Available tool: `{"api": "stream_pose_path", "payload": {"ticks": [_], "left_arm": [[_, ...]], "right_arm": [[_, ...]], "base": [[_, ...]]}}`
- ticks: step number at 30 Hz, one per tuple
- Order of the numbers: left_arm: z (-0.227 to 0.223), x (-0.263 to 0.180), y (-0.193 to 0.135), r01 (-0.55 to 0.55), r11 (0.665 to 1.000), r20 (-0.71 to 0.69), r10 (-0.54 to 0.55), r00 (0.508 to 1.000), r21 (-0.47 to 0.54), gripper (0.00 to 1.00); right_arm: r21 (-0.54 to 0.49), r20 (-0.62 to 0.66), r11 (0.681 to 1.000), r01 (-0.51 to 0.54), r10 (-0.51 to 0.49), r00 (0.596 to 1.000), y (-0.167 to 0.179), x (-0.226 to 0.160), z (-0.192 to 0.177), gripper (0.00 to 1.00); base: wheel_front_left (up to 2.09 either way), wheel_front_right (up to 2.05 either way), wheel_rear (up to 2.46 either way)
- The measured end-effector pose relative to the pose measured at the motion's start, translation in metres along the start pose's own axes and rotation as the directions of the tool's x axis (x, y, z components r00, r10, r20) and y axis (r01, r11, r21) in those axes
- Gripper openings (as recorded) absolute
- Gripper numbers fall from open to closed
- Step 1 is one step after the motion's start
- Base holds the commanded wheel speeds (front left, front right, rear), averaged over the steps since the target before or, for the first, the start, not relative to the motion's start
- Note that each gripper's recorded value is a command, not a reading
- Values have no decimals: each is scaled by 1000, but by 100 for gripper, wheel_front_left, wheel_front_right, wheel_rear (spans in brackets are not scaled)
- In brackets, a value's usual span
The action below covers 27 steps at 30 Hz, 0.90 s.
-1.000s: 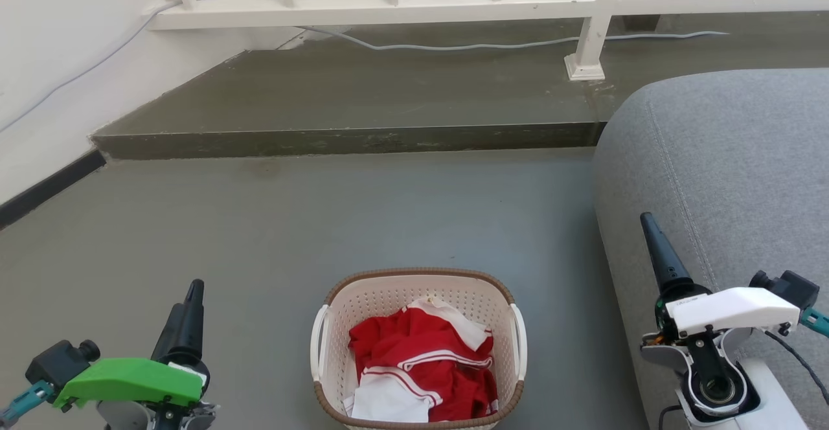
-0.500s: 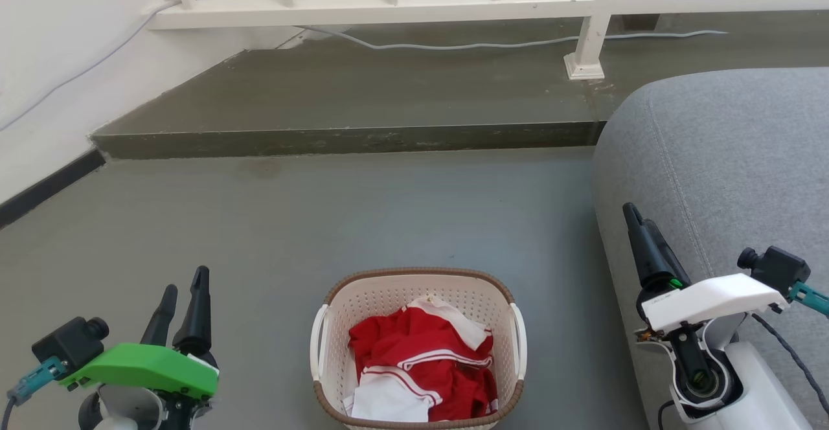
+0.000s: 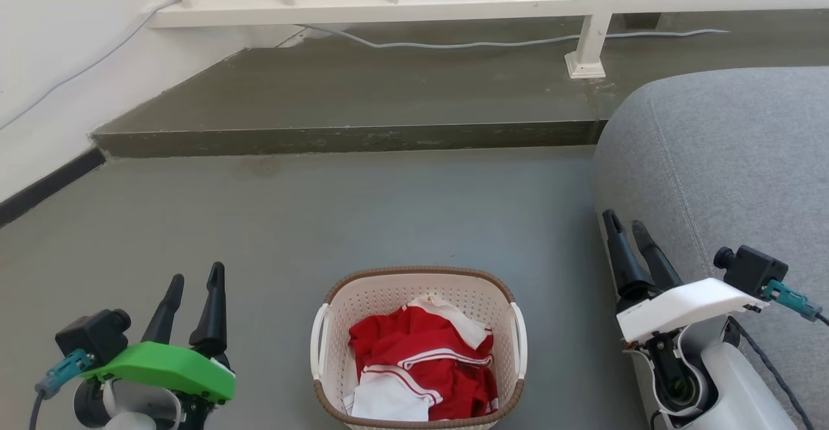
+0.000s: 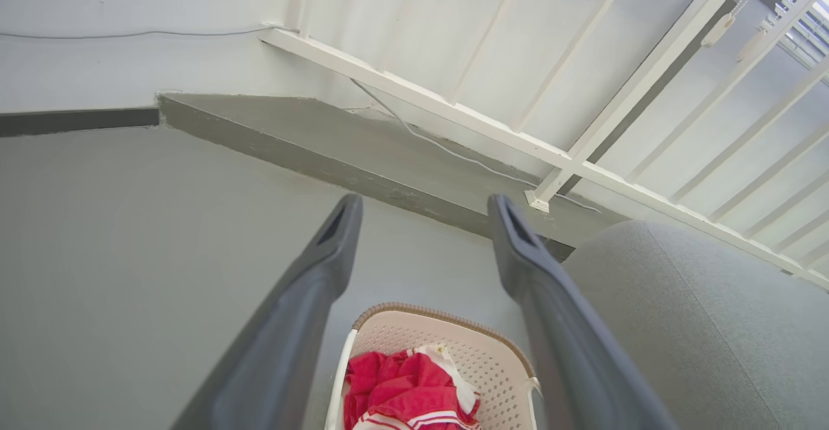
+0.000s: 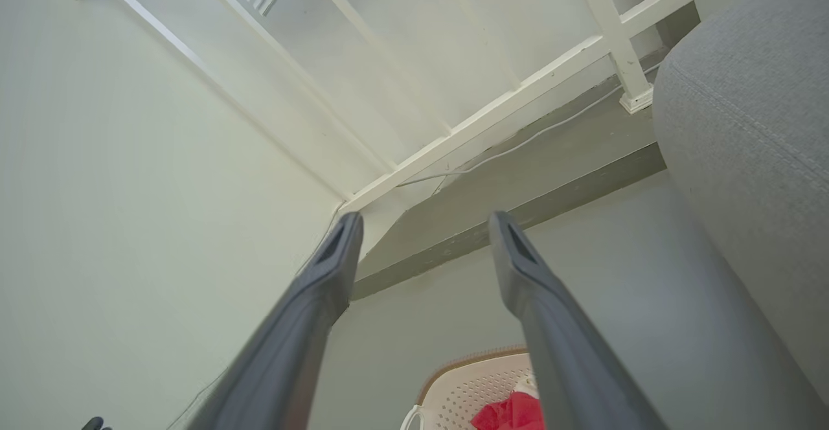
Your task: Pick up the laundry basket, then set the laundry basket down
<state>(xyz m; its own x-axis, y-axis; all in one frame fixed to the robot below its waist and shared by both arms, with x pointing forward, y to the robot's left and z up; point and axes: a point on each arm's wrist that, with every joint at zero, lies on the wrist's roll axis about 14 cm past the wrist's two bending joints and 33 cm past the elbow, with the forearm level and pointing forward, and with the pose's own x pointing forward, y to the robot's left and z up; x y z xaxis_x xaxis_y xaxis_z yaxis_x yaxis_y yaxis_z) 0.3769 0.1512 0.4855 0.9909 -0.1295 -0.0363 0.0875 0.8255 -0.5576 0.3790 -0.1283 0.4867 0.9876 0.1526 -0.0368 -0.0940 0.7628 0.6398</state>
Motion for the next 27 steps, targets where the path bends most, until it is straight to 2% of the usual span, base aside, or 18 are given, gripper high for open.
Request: {"api": "stream_pose_path", "payload": {"ticks": [13,27], "left_arm": [[4,1,-8,37,987,32,-42,999,155,100],[7,5,-23,88,950,51,-108,993,301,100]], "right_arm": [[-155,11,986,-58,60,998,15,4,-3,100],[-295,21,950,-105,116,993,27,4,-4,100]], "base": [[0,0,0],[0,0,0]]}}
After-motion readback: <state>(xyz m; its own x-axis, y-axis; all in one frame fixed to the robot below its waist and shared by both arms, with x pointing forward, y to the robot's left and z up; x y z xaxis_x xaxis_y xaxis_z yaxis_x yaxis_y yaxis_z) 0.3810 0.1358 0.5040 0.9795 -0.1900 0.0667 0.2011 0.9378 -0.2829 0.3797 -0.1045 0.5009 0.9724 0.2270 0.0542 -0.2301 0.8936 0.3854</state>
